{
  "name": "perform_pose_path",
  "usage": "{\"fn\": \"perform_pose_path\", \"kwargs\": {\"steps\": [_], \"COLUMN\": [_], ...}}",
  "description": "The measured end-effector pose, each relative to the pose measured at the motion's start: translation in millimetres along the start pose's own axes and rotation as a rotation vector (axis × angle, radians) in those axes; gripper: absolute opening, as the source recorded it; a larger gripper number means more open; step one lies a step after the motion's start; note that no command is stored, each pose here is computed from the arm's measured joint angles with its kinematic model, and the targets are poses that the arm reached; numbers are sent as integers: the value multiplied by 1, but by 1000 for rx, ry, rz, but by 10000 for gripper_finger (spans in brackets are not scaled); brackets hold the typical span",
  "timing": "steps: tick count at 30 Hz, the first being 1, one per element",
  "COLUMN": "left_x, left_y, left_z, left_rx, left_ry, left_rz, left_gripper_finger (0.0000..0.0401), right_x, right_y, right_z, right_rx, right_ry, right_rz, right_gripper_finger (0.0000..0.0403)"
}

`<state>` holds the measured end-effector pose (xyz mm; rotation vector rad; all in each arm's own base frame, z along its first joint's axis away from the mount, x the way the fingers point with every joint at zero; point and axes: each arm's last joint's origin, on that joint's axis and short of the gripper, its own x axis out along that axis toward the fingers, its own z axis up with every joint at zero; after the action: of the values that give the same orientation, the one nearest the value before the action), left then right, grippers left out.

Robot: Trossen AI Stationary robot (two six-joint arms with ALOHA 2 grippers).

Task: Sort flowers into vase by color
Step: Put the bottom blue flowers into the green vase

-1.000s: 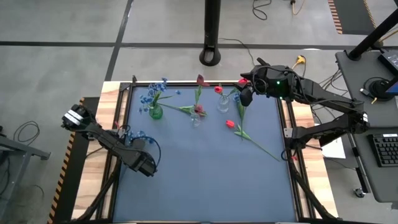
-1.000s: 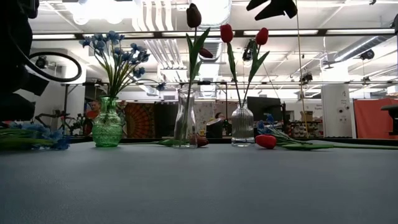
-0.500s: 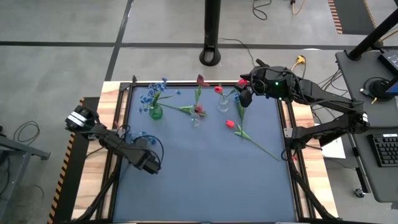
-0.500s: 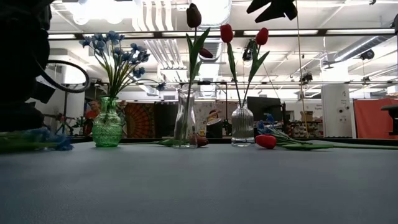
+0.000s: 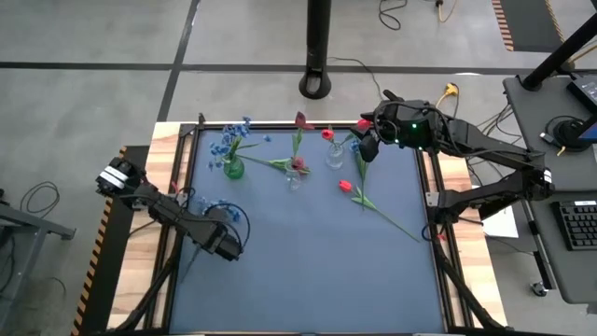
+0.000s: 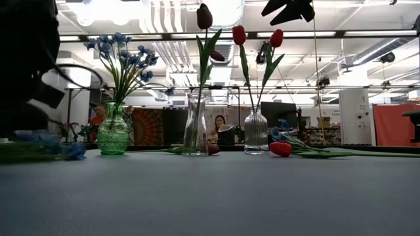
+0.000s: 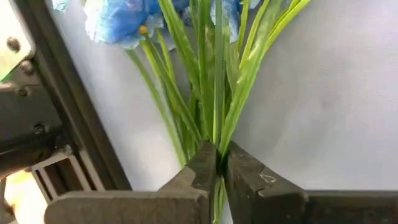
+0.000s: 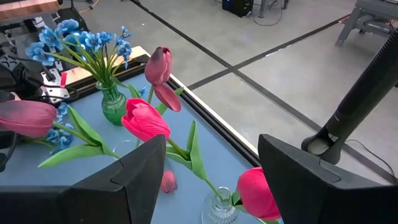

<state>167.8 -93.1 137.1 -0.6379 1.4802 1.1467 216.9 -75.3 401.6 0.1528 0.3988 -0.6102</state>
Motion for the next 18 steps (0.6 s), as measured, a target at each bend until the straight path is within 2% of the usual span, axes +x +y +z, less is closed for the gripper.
{"fn": "perform_pose_path", "kwargs": {"steps": [5, 10, 18], "left_x": [-23, -58, -116], "left_y": [-6, -13, -10], "left_z": [2, -1, -19], "left_rx": [63, 168, 346], "left_ry": [-99, -238, -546], "left_rz": [-109, -254, -511], "left_gripper_finger": [2, 1, 1], "right_x": [0, 0, -4], "right_y": [0, 1, 13], "right_z": [0, -2, -8], "right_rx": [-2, -31, -71], "right_ry": [0, 17, 55], "right_rz": [0, 13, 55], "right_gripper_finger": [247, 247, 245]}}
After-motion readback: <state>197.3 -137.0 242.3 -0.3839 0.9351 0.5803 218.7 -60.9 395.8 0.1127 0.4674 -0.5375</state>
